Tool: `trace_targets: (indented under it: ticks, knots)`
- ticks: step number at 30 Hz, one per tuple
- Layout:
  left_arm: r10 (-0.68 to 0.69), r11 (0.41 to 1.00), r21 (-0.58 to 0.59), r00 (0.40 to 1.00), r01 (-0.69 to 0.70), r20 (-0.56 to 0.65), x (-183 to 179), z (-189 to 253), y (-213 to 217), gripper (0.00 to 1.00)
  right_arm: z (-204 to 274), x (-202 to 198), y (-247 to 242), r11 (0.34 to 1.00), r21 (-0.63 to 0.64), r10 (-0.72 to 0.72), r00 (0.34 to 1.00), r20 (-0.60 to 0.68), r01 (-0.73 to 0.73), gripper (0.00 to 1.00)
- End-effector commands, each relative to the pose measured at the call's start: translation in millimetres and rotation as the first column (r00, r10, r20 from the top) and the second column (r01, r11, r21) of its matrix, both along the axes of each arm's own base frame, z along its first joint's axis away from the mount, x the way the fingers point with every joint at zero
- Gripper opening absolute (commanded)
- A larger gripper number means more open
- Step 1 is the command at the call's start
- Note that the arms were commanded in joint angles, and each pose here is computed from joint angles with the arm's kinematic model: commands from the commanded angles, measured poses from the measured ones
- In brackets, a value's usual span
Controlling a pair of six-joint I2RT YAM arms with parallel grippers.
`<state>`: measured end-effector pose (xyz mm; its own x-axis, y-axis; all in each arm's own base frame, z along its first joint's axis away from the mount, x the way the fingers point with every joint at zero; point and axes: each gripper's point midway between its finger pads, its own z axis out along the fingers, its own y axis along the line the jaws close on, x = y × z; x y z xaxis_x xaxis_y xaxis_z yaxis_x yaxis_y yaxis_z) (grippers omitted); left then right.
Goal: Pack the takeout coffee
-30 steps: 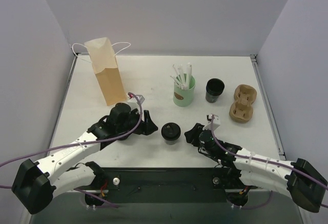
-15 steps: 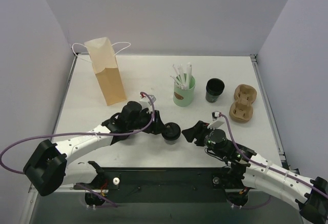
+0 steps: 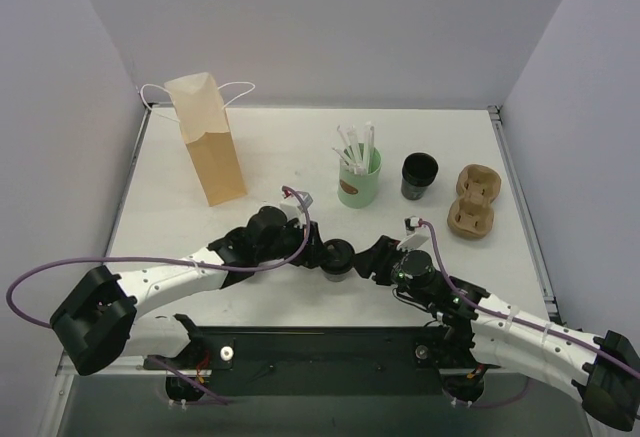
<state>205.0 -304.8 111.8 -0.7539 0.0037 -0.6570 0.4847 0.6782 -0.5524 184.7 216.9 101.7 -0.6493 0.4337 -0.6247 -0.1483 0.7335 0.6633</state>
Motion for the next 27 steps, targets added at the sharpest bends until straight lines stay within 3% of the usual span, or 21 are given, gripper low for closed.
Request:
trace_targets:
  ticks: [1, 16, 27]
  knots:
    - [0.044, 0.999, 0.003, 0.999, -0.044, 0.026, -1, -6, 0, 0.64, 17, 2, 13, 0.994, 0.103, 0.017, 0.999, 0.032, -0.020, 0.50]
    - [0.169, 0.986, -0.006, 0.986, -0.169, -0.014, -15, -22, 8, 0.61, -7, 1, 1, 0.993, 0.112, -0.047, 0.999, 0.015, 0.045, 0.42]
    - [0.143, 0.988, -0.051, 0.990, -0.143, 0.003, -11, 22, -4, 0.63, 17, 4, 1, 0.998, 0.069, -0.021, 0.997, 0.079, 0.016, 0.42]
